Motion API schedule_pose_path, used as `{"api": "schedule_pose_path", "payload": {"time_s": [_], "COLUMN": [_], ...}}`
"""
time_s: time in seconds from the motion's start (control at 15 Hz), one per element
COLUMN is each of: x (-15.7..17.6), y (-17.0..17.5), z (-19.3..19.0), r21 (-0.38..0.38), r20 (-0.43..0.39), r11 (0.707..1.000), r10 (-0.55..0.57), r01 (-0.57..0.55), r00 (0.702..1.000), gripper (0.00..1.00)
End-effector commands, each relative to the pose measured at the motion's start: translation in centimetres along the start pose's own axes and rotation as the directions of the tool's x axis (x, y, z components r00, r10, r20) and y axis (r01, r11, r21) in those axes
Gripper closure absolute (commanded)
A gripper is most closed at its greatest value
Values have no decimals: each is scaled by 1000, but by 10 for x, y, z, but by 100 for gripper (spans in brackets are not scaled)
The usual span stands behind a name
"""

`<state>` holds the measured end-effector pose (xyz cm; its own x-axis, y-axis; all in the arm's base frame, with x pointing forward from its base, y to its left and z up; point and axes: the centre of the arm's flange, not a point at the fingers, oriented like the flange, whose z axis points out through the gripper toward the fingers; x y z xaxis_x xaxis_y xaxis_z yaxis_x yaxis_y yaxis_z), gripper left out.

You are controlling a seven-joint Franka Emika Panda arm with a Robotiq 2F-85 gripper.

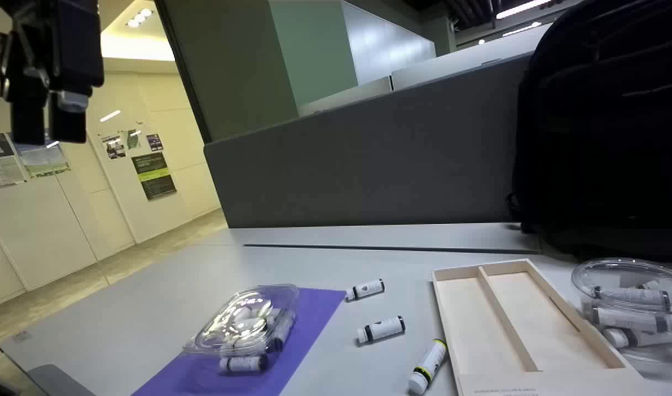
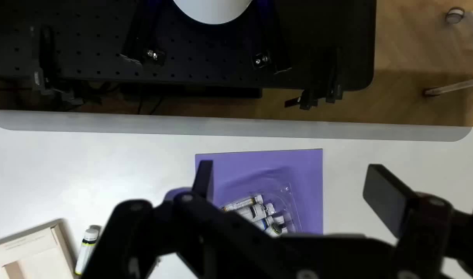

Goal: Pick up the middle white object and place it on the bottom part of the tray to the right

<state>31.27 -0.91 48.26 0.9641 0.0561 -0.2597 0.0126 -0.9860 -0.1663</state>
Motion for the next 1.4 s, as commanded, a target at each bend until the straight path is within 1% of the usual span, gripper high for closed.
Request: {"api": "schedule_pose_path", "payload": {"time_s": [0.0,0.67,0.8,0.87,0.93,1.07,1.2,1.33], "x": [0,0,6,17,28,51,74,97], "y": [0,0,2,11,22,48,73,99], "z": [0,0,1,1,0,3,15,36], "r21": [0,0,-42,-50,-49,-41,-21,3], "r20": [0,0,-46,-92,-130,-198,-242,-272], "r11": [1000,1000,996,990,984,968,943,910], "r10": [0,-1,73,129,162,235,317,400], "r01": [0,1,-75,-134,-170,-248,-331,-415], "r00": [1000,1000,996,987,978,952,917,875], "gripper": [0,0,0,0,0,0,0,0]}}
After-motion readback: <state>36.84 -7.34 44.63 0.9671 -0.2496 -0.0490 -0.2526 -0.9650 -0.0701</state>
